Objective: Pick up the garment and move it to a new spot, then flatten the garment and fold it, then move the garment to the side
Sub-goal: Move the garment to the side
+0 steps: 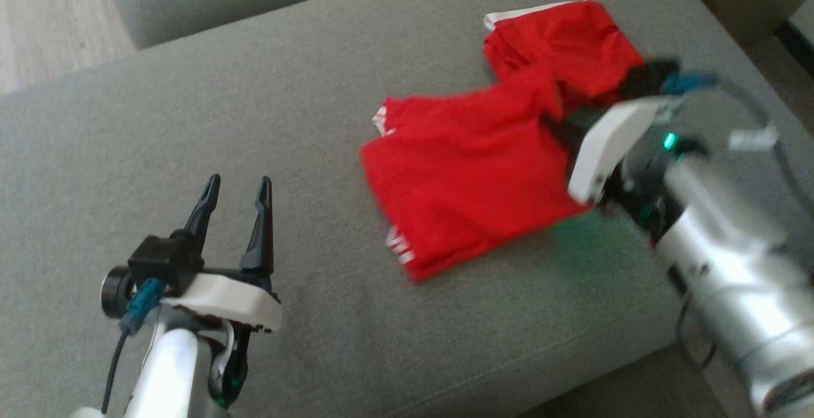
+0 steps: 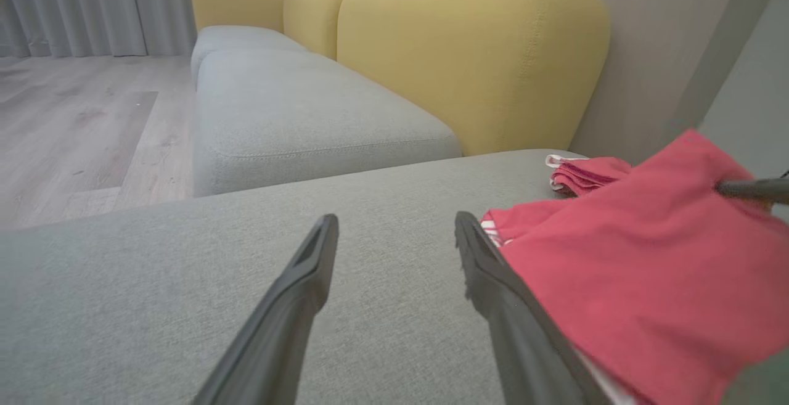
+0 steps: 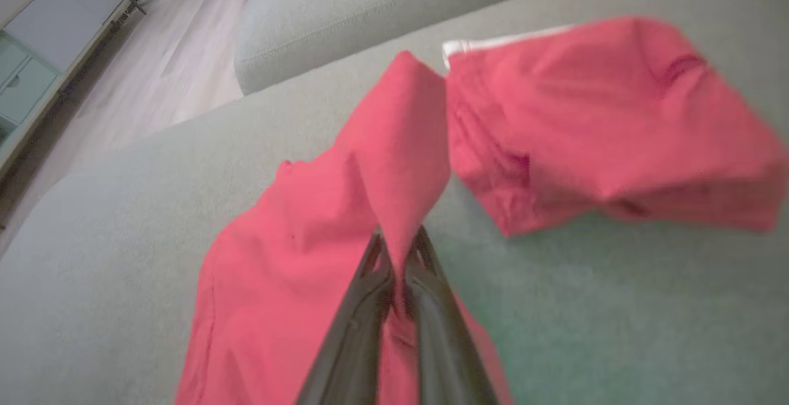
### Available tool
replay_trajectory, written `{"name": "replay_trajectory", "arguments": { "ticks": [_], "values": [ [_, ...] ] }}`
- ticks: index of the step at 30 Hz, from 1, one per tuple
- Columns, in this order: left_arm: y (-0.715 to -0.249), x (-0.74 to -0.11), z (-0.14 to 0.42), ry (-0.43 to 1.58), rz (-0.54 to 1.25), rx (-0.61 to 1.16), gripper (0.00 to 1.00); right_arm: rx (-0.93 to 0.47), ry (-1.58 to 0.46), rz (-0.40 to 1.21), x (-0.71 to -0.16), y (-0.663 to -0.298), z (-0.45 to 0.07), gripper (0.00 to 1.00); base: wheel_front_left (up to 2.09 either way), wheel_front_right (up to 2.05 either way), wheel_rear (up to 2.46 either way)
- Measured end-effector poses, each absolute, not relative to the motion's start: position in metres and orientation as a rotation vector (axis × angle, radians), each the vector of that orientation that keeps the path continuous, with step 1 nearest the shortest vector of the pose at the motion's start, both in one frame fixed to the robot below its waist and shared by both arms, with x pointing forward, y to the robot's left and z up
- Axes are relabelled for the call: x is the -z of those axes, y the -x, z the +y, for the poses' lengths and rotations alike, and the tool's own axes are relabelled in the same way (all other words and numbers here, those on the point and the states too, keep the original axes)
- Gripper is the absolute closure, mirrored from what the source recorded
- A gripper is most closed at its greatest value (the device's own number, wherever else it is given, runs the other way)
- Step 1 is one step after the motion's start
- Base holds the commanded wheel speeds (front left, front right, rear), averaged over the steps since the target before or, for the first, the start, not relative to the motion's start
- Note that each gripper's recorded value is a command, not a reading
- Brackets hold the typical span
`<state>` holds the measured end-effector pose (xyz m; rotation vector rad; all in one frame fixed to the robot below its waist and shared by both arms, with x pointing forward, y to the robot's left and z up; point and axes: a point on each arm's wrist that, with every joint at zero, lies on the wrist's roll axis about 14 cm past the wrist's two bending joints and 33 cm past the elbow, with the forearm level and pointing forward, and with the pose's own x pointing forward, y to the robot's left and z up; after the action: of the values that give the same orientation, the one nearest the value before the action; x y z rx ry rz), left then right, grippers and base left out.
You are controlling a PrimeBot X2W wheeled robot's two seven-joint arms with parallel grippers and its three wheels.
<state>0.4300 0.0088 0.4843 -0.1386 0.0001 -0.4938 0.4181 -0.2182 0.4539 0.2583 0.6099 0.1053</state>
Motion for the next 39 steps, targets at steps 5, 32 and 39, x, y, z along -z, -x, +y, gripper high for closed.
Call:
{"name": "replay_trajectory", "arguments": {
  "ticks": [5, 32, 39],
  "values": [
    [-0.438, -0.475, 0.019, 0.133, 0.017, 0.465, 0.00, -0.096, -0.146, 0.563, -0.488, -0.461, -0.241, 1.00, 0.00, 0.00, 0.00],
    [-0.469, -0.410, 0.072, 0.099, 0.141, 0.334, 0.00, 0.182, 0.305, 0.862, -0.430, -0.527, -0.375, 0.00, 0.00, 0.00, 0.00],
    [-0.473, -0.439, 0.082, 0.096, 0.071, 0.295, 0.00, 0.166, 0.386, 0.630, -0.478, -0.541, -0.373, 0.00, 0.00, 0.00, 0.00]
  ]
}}
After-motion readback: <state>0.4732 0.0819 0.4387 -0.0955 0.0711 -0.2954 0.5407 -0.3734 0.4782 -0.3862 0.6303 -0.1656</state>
